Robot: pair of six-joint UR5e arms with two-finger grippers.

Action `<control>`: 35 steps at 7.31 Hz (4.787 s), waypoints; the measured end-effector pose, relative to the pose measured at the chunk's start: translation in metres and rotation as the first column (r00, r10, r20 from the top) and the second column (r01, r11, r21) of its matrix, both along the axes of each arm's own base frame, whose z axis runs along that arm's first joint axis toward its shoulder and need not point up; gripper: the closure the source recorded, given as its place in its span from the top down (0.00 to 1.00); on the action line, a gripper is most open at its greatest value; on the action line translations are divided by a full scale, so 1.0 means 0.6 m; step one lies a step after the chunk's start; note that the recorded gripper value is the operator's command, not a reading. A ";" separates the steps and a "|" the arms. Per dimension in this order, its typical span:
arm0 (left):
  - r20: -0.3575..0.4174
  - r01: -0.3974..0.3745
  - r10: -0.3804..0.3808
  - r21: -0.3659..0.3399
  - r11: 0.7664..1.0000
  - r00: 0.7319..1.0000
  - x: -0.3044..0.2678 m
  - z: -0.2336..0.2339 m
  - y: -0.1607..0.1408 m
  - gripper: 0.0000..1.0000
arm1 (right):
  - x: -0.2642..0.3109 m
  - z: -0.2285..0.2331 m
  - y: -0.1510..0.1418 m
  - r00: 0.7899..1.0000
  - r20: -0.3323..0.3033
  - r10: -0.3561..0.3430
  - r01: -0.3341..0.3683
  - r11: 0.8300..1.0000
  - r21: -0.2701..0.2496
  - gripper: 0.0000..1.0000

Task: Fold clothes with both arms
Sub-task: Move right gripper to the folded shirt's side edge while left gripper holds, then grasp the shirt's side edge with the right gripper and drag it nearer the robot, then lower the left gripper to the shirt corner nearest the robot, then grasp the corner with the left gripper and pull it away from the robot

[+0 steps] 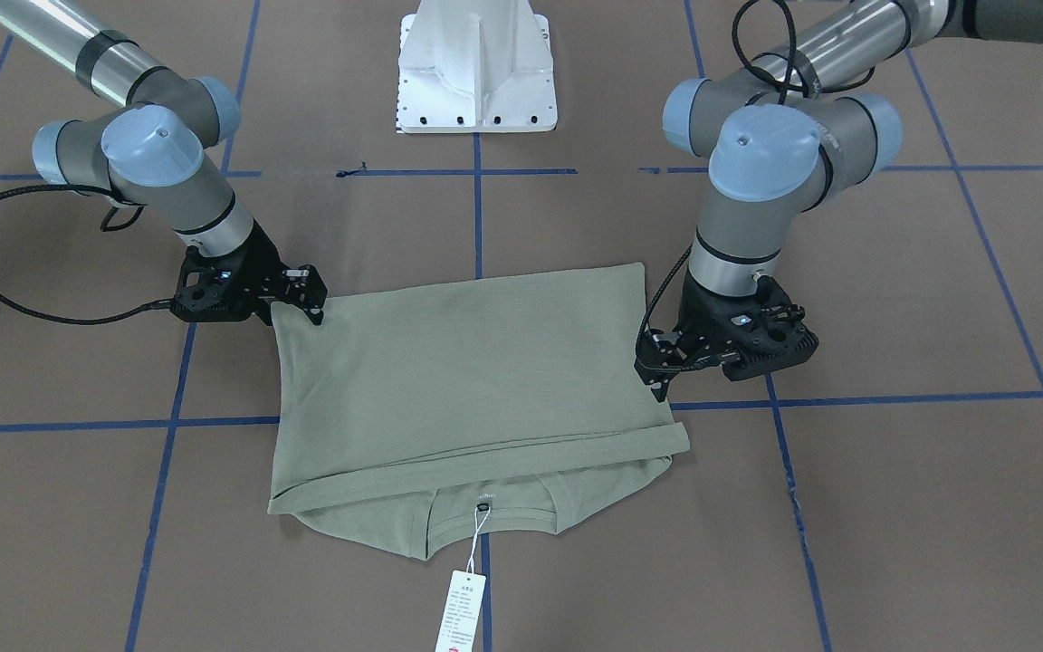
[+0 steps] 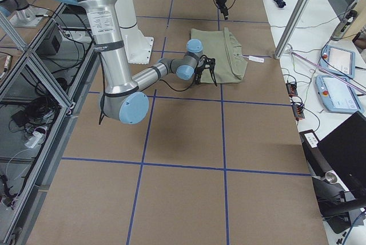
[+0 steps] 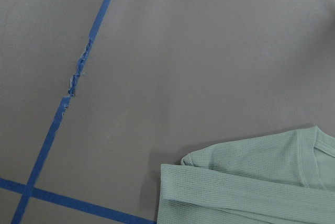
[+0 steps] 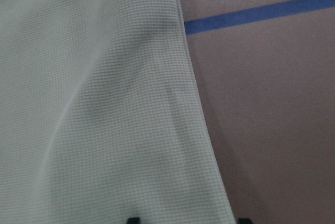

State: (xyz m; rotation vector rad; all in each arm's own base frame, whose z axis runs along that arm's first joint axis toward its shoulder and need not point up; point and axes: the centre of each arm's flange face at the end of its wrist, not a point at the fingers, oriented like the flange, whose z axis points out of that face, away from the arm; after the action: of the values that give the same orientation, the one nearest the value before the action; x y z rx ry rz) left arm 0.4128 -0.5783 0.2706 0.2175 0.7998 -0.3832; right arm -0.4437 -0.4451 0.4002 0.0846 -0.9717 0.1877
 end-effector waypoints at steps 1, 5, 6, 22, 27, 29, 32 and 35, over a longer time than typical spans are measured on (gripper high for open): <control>0.000 0.000 0.000 -0.001 1.000 1.000 0.001 0.000 0.000 1.00 | 0.005 -0.003 0.002 1.000 0.005 -0.004 0.004 1.000 0.005 0.00; -0.006 0.003 -0.003 -0.001 1.000 1.000 0.001 -0.005 0.002 1.00 | 0.079 0.020 0.109 0.997 0.018 -0.075 0.075 0.997 -0.011 0.00; -0.009 0.005 -0.005 0.001 1.000 1.000 0.000 -0.008 0.003 1.00 | 0.093 0.028 0.178 0.992 0.017 -0.127 0.128 0.991 -0.025 0.00; -0.192 -0.038 -0.042 -0.395 0.918 0.981 0.272 -0.044 0.388 0.92 | 0.201 -0.102 0.271 0.984 0.173 -0.047 0.065 0.993 -0.098 1.00; -0.187 -0.040 -0.039 -0.400 0.915 0.982 0.282 -0.039 0.394 0.00 | 0.203 -0.104 0.265 0.984 0.176 -0.040 0.057 0.994 -0.097 1.00; -0.195 -0.046 -0.034 -0.393 0.918 0.980 0.278 -0.044 0.395 0.00 | 0.204 -0.104 0.264 0.984 0.176 -0.037 0.055 0.994 -0.097 1.00; -0.195 -0.003 -0.077 -0.379 0.925 0.978 0.243 -0.046 0.339 0.00 | 0.214 -0.106 0.253 0.984 0.179 -0.021 0.039 0.994 -0.097 1.00; -0.145 0.094 -0.141 -0.291 0.952 0.979 0.158 -0.018 0.196 0.00 | 0.222 -0.111 0.237 0.983 0.184 0.008 0.009 0.996 -0.091 1.00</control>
State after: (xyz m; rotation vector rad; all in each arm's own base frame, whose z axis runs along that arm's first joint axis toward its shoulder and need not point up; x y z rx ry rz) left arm 0.5076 -0.4608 0.2601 -0.0357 0.8852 -0.6292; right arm -0.3103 -0.3030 0.3336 -0.0182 -1.1463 0.2424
